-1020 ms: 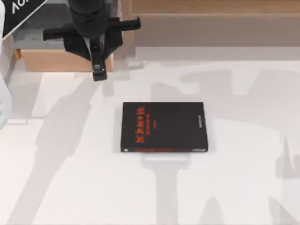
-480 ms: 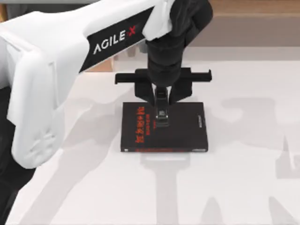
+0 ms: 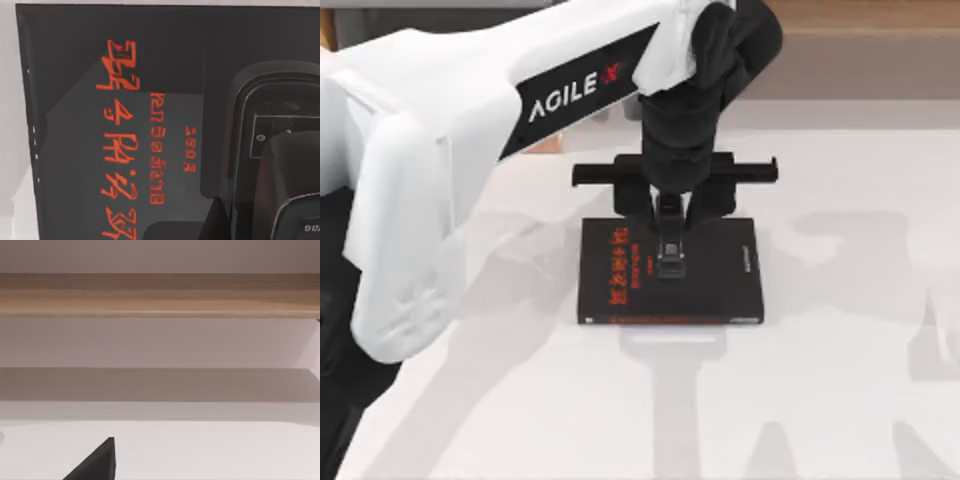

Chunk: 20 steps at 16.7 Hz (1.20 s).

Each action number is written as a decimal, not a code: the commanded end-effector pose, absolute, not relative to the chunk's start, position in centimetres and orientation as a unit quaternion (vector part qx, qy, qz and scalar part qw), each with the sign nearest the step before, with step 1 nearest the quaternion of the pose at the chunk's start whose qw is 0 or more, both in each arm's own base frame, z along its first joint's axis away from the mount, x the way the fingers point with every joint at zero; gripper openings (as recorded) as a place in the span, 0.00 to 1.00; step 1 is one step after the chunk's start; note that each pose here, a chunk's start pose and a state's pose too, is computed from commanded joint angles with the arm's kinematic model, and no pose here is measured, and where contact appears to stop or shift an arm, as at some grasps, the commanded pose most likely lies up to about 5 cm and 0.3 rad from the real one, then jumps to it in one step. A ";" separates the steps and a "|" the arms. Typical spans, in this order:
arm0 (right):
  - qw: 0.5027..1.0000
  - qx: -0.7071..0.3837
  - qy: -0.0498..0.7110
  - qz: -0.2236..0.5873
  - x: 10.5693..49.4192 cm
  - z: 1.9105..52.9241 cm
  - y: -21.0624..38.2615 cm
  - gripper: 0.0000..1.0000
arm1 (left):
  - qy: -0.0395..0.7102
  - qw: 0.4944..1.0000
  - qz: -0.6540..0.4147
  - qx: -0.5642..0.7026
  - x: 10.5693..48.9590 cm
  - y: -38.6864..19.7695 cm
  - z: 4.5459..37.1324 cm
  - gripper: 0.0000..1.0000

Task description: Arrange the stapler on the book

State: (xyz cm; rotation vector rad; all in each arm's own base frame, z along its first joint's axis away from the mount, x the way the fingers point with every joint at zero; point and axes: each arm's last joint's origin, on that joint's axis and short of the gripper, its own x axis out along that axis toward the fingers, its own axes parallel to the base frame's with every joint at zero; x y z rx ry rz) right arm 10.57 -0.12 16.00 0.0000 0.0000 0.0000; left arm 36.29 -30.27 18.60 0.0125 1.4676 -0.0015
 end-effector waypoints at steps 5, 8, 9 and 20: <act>1.000 0.000 0.000 0.000 10.6 16.0 -0.1 1.00 | 0.671 0.742 -0.001 0.007 36.4 -30.4 15.9 0.00; 1.000 0.000 0.000 0.000 10.6 16.0 -0.1 1.00 | 0.671 0.742 -0.001 0.007 36.4 -30.4 15.5 0.00; 1.000 0.000 0.000 0.000 10.6 16.0 -0.1 1.00 | 0.671 0.742 -0.001 0.007 36.4 -30.4 15.5 0.00; 1.000 0.000 0.000 0.000 10.6 16.0 -0.1 1.00 | 0.671 0.742 -0.001 0.007 36.4 -30.4 15.5 0.83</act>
